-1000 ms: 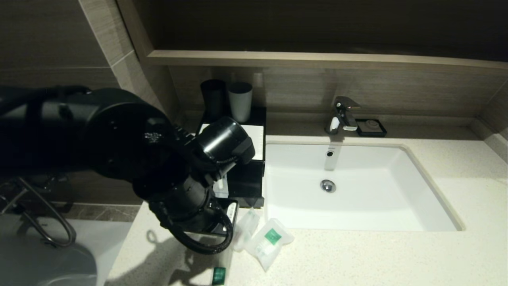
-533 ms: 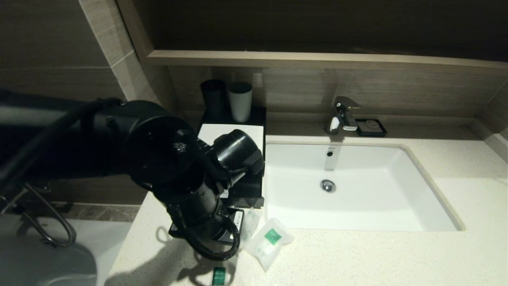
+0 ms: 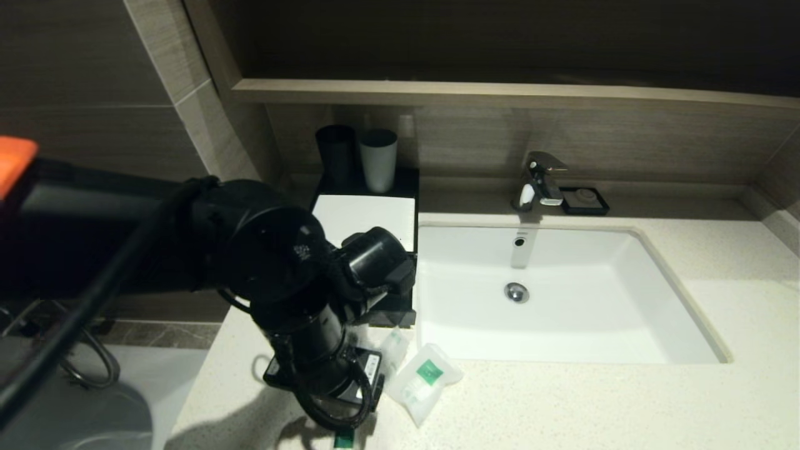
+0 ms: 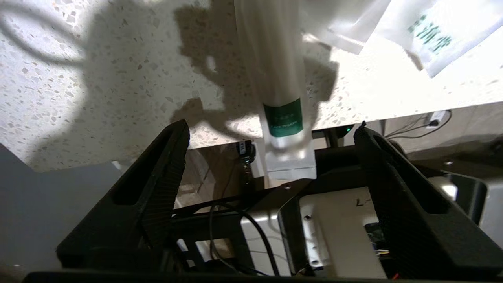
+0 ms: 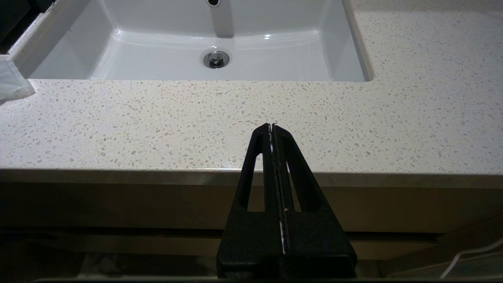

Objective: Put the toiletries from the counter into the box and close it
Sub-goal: Pick up the bathroom toiletry

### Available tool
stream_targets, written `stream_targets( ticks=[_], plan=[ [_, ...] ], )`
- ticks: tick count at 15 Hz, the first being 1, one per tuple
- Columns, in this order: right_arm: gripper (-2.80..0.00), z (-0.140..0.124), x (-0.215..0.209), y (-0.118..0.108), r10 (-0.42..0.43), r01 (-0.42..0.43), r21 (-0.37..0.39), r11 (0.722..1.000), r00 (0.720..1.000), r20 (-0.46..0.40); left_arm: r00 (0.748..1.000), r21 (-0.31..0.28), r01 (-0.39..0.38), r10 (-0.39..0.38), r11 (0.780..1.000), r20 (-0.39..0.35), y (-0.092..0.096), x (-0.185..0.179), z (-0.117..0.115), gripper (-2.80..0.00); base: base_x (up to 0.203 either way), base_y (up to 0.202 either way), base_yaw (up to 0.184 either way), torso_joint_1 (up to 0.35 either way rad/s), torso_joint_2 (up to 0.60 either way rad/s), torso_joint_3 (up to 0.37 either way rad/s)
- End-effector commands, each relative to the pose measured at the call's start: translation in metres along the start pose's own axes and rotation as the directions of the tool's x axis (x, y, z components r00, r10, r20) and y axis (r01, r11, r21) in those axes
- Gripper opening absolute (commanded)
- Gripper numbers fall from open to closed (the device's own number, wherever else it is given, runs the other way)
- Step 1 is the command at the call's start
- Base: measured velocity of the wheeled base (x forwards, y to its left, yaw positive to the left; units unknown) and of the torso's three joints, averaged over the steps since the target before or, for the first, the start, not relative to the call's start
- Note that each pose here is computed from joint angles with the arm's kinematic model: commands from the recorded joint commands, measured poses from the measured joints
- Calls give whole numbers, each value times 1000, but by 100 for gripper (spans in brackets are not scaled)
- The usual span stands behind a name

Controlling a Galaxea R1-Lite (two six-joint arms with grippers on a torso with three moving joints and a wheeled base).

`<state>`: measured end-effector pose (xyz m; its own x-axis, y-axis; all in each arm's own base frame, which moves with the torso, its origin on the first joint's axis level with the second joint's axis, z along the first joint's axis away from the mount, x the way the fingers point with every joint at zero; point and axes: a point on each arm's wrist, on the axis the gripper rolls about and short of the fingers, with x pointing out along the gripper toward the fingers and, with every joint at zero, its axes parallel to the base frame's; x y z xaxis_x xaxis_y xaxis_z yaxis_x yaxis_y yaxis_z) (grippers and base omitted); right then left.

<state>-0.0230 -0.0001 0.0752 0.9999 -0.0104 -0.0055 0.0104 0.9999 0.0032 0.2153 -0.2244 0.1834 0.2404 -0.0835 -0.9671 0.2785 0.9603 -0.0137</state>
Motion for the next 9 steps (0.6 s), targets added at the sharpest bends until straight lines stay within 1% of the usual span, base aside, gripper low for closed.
stream_targets(
  ticks=[1, 2, 5, 9],
  plan=[
    [-280, 0, 0, 0, 0, 0, 0, 1000, 1000, 1, 1000, 29, -10, 10, 1000, -18, 2, 2, -4, 0, 0, 0, 0, 0, 0, 0],
    [-280, 0, 0, 0, 0, 0, 0, 1000, 1000, 2, 1000, 41, -11, 12, 999, -20, 2, 2, -4, 0, 0, 0, 0, 0, 0, 0],
    [-280, 0, 0, 0, 0, 0, 0, 1000, 1000, -1, 999, 101, -19, 24, 995, -43, 3, 7, -8, 0, 0, 0, 0, 0, 0, 0],
    [-280, 0, 0, 0, 0, 0, 0, 1000, 1000, -1, 997, 132, -31, 41, 991, -70, 3, 13, -8, 0, 0, 0, 0, 0, 0, 0]
  ],
)
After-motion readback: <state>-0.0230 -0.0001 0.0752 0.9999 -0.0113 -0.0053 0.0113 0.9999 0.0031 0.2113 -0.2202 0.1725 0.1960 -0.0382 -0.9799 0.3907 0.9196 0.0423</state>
